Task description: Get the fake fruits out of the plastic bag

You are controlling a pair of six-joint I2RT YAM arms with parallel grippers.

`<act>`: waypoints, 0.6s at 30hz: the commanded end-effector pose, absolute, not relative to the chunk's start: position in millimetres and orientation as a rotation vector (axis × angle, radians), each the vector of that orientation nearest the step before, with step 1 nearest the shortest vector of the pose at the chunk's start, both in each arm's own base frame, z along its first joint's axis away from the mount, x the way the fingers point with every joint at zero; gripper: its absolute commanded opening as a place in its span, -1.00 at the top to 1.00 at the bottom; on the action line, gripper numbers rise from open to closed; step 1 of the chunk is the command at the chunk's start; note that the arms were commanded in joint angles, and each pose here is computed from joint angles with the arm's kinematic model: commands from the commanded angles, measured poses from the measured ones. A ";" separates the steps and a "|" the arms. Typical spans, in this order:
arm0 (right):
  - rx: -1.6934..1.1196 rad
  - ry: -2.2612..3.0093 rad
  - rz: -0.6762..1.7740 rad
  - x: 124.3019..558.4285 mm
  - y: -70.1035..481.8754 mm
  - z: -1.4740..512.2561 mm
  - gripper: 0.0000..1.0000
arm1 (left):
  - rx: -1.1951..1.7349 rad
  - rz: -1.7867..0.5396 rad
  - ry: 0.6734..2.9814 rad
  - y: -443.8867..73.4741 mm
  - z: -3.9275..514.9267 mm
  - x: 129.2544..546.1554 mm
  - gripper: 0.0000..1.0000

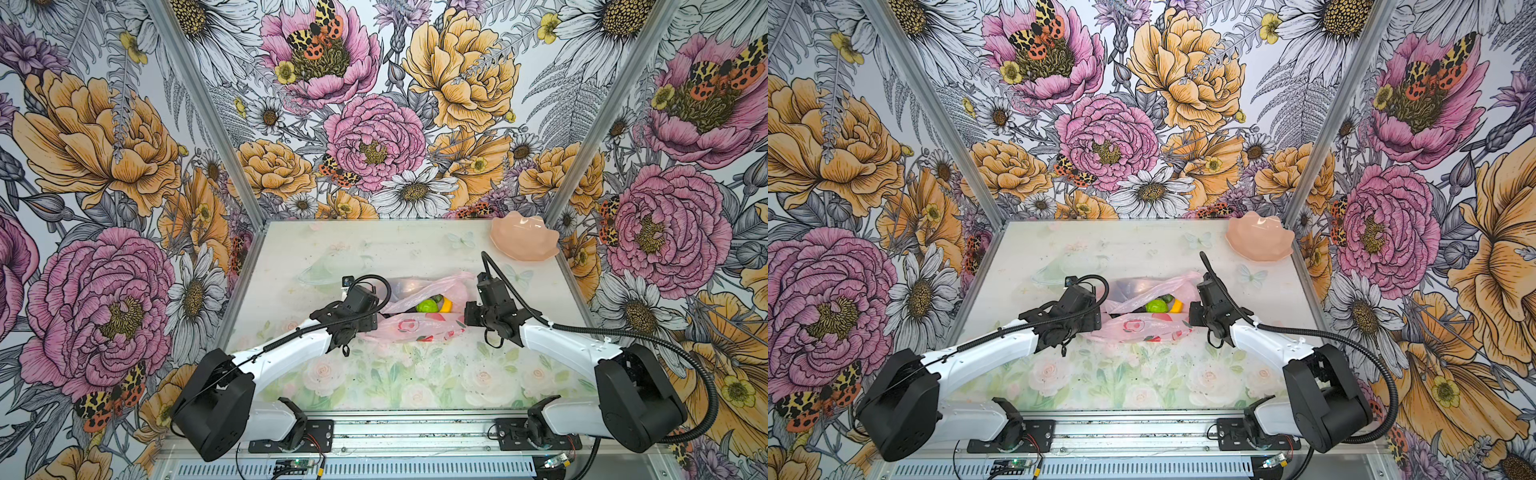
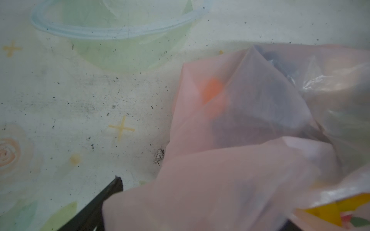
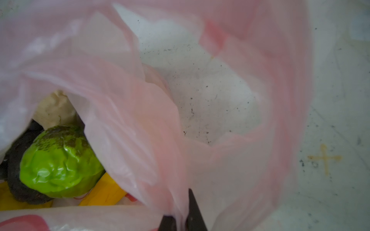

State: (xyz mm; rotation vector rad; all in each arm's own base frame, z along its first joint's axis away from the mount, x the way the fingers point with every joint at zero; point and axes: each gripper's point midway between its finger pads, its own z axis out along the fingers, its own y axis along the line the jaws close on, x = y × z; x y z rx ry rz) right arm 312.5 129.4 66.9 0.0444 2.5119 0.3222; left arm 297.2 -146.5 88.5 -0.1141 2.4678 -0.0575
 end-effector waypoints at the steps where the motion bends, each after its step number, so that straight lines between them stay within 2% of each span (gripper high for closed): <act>1: -0.016 2.460 0.286 315.3 128.4 81.5 0.38 | -0.135 -0.046 2.476 -141.7 89.0 307.5 -0.63; 5: -0.130 2.411 0.135 312.2 128.5 109.4 -0.23 | -0.143 -0.084 2.460 -146.4 90.5 312.3 -0.52; 10: -0.251 2.366 -0.047 315.2 129.4 137.3 -0.72 | -0.157 -0.120 2.448 -147.5 92.8 316.2 -0.52; 13: -0.351 2.328 -0.129 323.7 142.0 150.8 -0.91 | -0.162 -0.128 2.446 -148.3 92.3 316.3 -0.54; 18: -0.546 2.299 -0.098 339.5 184.7 158.3 -0.99 | -0.179 -0.154 2.435 -149.9 93.1 317.4 -0.56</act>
